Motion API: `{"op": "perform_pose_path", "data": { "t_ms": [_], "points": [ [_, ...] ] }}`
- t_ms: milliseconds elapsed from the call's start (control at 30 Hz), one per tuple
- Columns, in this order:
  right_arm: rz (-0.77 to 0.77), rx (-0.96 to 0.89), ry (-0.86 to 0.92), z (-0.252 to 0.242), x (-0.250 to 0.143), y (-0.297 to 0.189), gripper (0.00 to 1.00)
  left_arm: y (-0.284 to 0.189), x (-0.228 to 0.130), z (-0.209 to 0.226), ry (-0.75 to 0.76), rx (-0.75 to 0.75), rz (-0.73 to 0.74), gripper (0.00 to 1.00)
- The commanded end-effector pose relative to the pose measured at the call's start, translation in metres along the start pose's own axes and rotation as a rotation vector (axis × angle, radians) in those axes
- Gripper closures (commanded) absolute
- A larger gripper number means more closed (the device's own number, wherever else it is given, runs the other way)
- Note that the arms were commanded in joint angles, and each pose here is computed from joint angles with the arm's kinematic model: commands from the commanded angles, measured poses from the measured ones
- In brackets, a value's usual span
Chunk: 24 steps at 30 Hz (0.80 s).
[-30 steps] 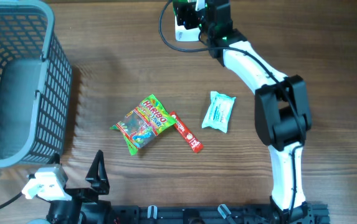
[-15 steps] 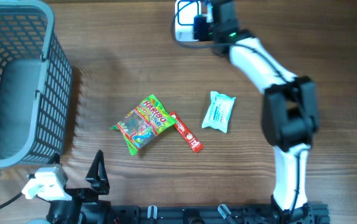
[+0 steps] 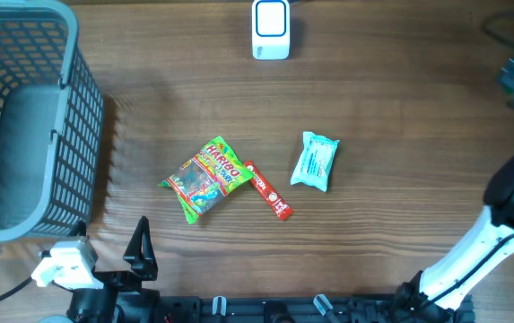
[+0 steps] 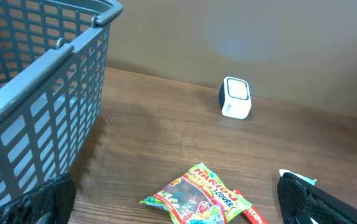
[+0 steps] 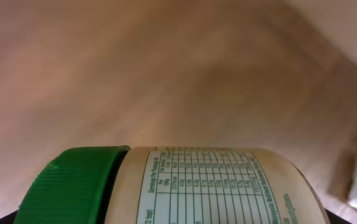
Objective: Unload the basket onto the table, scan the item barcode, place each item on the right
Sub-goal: 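Carry the bottle right off the table area with the right gripper, then reach the right gripper to the mint tissue pack and grasp it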
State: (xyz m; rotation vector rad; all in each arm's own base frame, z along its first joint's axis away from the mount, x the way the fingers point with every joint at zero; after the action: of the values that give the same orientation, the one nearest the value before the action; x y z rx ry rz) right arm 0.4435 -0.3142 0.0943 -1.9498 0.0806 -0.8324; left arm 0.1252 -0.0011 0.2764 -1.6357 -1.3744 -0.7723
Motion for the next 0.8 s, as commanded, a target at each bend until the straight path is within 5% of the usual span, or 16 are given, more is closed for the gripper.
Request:
{"op": "perform_pose_path", "data": {
  "t_ms": [0,133,267,500,633,767],
  "points": [
    [0.098,-0.061,-0.021,-0.033,-0.033,0.048,0.41,0.0,-0.001,-0.002,0.01,-0.014,0.005,0.0],
    [0.171,-0.088,0.039,-0.066,-0.061,0.078,0.34,0.0,-0.001,-0.002,0.01,-0.014,0.005,0.0],
    [0.113,-0.112,0.084,-0.094,-0.03,0.049,0.0,0.0,-0.001,-0.002,0.01,-0.014,0.005,0.0],
    [-0.218,-0.087,0.232,-0.103,0.062,-0.115,0.0,0.0,-0.001,-0.002,0.01,-0.014,0.005,0.0],
    [-0.277,0.338,0.161,0.002,0.063,-0.218,0.0,0.0,-0.001,-0.002,0.01,-0.014,0.005,0.0],
    [-0.047,0.797,-0.046,0.135,-0.003,-0.28,0.0,0.0,-0.001,-0.002,0.01,-0.014,0.005,0.0]
  ]
}}
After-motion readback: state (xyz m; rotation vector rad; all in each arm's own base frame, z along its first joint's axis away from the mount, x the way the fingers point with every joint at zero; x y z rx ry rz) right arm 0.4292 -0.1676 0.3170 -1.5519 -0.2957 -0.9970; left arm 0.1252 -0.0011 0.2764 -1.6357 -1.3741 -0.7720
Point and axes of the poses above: each gripper's point midway between its finger pads, its own y axis out along the fingers, its own z axis along the line the jaws close on, x = y × z, the point moved 1 cm from there along -y, back along the fingers, and after that the axes turned 14 degrees about -y, right-handed, at the moved point
